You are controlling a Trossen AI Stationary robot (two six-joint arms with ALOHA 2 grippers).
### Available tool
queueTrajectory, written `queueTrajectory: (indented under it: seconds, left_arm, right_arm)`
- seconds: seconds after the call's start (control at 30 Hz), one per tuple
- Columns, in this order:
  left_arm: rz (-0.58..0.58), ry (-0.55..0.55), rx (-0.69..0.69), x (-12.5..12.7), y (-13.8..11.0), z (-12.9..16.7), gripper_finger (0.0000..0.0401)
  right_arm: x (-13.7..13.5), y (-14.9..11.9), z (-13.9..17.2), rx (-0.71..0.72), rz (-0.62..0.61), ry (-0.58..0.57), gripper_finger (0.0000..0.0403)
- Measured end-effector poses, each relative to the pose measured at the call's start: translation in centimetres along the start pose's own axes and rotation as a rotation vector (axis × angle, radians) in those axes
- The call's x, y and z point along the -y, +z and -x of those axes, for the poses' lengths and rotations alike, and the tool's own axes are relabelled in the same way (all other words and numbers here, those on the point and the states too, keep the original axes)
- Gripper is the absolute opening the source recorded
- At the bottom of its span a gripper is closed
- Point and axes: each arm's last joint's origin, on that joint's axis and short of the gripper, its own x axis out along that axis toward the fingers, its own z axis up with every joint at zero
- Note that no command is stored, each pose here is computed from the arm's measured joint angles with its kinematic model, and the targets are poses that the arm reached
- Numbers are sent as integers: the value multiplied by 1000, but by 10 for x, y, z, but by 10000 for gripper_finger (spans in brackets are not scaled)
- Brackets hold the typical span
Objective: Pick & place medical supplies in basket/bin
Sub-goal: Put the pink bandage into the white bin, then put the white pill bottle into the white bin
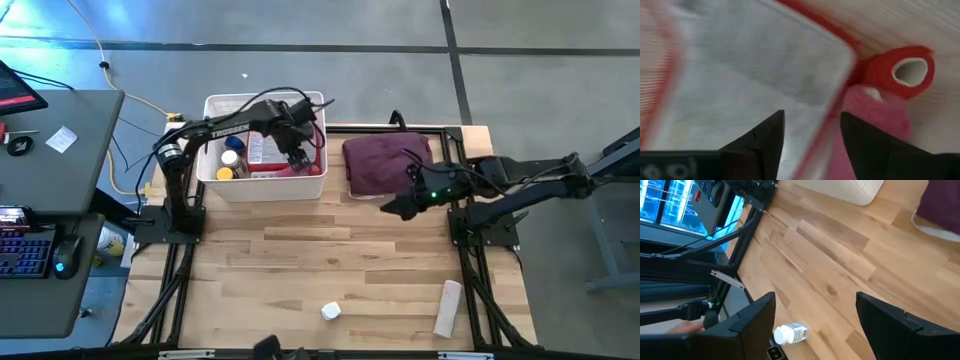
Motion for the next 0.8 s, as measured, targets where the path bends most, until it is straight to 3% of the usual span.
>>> queueTrajectory:
  seconds: [0.17, 0.3, 0.43, 0.67, 0.8]
  left_arm:
    - [-38, -165, -10, 14, 1, -5, 203]
    - [-42, -163, -23, 15, -1, -3, 188]
    - [-37, -92, -57, 11, -2, 7, 175]
    - [-29, -56, 2, 7, 12, 54, 159]
    - [-32, -54, 82, 9, 20, 90, 151]
  right_arm:
    - [-2, -5, 0, -10, -4, 5, 266]
    - [-2, -5, 0, -13, -2, 2, 266]
    - [-1, -6, 0, -16, -4, -8, 266]
    - [8, -14, 2, -194, -39, -72, 266]
    - [17, -28, 6, -359, -150, -173, 266]
